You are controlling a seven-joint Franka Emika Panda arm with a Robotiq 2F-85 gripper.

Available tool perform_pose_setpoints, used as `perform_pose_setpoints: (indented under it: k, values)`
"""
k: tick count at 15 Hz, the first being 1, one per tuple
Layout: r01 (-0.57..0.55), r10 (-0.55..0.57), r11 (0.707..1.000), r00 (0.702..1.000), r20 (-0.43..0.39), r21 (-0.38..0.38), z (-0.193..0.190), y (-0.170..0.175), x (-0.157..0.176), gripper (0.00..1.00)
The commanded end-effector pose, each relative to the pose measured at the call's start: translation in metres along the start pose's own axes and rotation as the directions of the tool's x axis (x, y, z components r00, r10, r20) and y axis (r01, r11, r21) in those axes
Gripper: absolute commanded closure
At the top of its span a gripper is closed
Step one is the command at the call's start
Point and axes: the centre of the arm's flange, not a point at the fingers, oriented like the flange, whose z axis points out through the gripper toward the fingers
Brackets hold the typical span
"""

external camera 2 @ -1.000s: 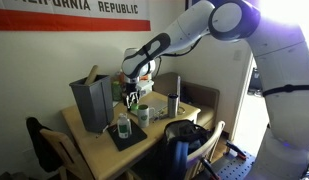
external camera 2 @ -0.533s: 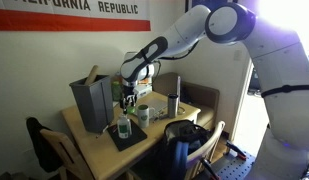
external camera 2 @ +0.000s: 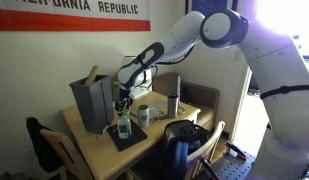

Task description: Put the green lid on the bottle and then throw the bottle in the bin

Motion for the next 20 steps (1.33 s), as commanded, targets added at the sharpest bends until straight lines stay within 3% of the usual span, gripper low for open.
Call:
perform_pose_setpoints:
  k: [1, 20]
  values:
    - [-0.002, 0.002, 1.0, 1.0, -0.017, 0.0, 0.006, -0.011, 0.014, 0.58]
    - [-0.041, 0.041, 0.999, 0.999, 0.011, -0.023, 0.002, -0.005, 0.005, 0.58]
